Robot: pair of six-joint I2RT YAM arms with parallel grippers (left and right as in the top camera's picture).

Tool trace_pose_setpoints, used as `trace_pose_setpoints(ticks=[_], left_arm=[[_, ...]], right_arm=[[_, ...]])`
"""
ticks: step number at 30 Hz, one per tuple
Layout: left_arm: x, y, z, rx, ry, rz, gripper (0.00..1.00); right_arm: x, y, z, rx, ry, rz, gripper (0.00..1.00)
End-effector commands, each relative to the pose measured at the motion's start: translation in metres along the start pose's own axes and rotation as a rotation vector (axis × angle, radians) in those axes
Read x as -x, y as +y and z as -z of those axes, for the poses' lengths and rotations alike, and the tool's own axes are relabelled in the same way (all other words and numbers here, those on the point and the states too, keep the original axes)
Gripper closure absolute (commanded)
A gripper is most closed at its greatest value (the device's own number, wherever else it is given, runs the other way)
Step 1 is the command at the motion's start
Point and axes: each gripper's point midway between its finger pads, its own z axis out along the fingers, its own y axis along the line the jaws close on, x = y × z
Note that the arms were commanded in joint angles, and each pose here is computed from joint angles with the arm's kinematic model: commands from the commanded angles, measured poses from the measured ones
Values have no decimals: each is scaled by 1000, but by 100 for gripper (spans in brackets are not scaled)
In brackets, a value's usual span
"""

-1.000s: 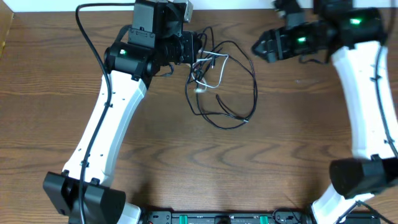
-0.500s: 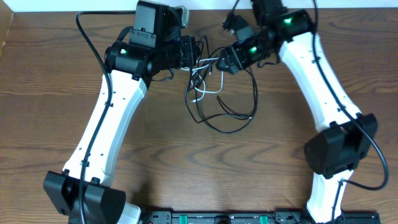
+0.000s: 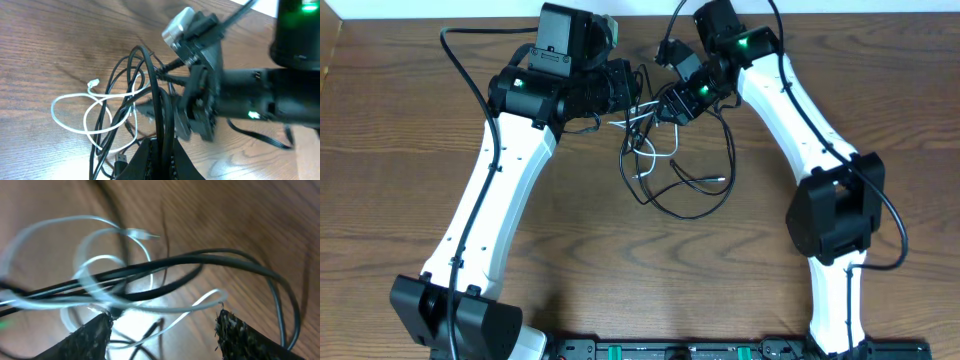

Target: Untangle cables

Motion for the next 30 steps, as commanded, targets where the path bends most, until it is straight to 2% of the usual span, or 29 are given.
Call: trace_pose_setpoints(ticks=[1,9,13,18,23,30], left_arm=[[-1,-6,2,-32,12,18,92],[-1,-6,2,-32,11,18,93],[-1,-6,2,-32,11,18,92],[-1,-6,2,-31,11,17,93],[0,-4,2,-24,7,13,93],[3,-1,2,-5,-7,12,93]], right_arm=[[-6,-21,-11,-25,12,-77,36],[-13,-54,-50,-107,21,-262,40],[-5,-51,-62,-91,-10,-312,42],[3,-35,-75,-60,-24,-368,50],[-3,-19,-76,-4,12,-425,50],[-36,-9,-51,147,140,-629,48]])
